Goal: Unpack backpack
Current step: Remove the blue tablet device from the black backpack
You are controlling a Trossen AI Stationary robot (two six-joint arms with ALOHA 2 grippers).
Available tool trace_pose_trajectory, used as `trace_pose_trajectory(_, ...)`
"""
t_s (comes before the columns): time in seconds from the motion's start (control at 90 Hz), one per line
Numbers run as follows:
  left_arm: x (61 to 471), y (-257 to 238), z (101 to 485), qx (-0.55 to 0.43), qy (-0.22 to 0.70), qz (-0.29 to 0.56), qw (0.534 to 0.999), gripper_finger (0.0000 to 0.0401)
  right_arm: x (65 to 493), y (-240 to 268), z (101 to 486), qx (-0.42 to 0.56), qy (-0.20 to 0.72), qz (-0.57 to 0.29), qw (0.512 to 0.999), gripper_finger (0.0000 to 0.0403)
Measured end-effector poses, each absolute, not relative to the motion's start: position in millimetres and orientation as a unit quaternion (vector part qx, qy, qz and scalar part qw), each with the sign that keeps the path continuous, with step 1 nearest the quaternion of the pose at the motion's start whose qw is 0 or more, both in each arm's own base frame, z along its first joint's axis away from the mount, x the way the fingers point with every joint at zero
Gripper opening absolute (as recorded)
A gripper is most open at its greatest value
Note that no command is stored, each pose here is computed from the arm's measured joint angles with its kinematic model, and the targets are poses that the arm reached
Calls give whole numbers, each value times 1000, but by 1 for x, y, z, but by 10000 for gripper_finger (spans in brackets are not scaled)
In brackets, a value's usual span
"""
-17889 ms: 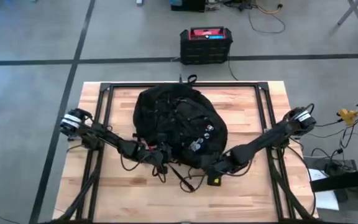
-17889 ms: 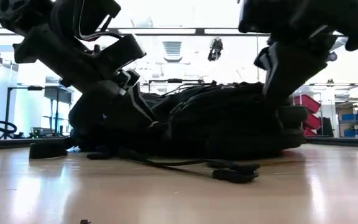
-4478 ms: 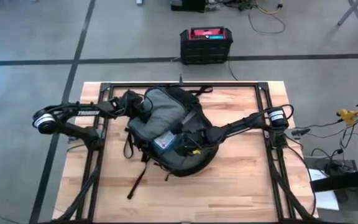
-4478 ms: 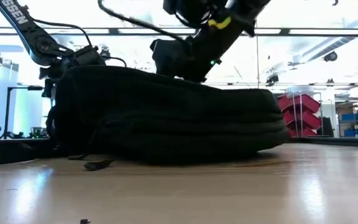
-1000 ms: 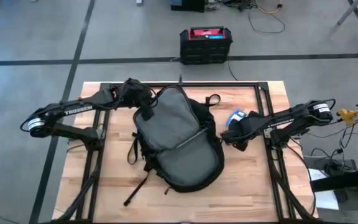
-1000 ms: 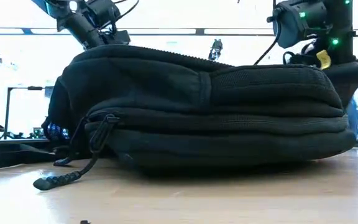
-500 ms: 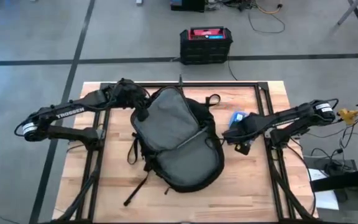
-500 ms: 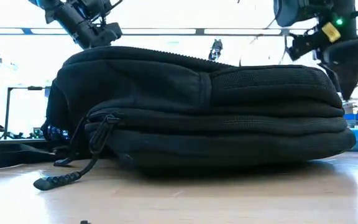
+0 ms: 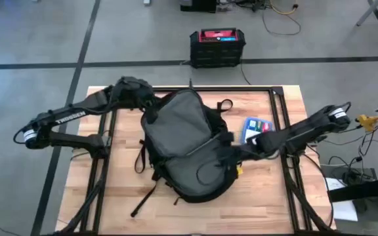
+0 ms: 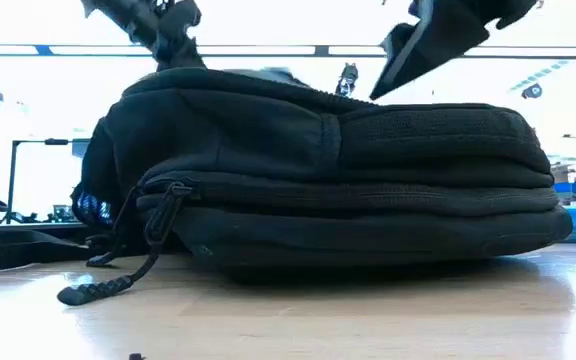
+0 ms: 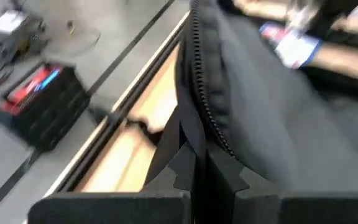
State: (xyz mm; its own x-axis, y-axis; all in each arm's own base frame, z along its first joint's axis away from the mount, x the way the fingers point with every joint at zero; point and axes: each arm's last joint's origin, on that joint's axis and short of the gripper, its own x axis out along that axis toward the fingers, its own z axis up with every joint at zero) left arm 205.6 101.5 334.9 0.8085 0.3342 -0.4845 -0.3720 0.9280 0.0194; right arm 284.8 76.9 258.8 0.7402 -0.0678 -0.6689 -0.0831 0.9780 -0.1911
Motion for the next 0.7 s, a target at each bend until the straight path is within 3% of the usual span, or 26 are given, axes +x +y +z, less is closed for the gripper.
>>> trace_pose_trajectory(0.3,205,87,391,-22,203,158,966,4,336,90,205,-188,340,29,921,258)
trace_pose_trajectory(0.444,207,79,405,-12,194,148,970,4,349,83,188,-247,367,-30,897,243)
trace_pose_trajectory(0.7,202,88,391,25,255,277,926,4,358,60,193,-256,371,-72,890,222)
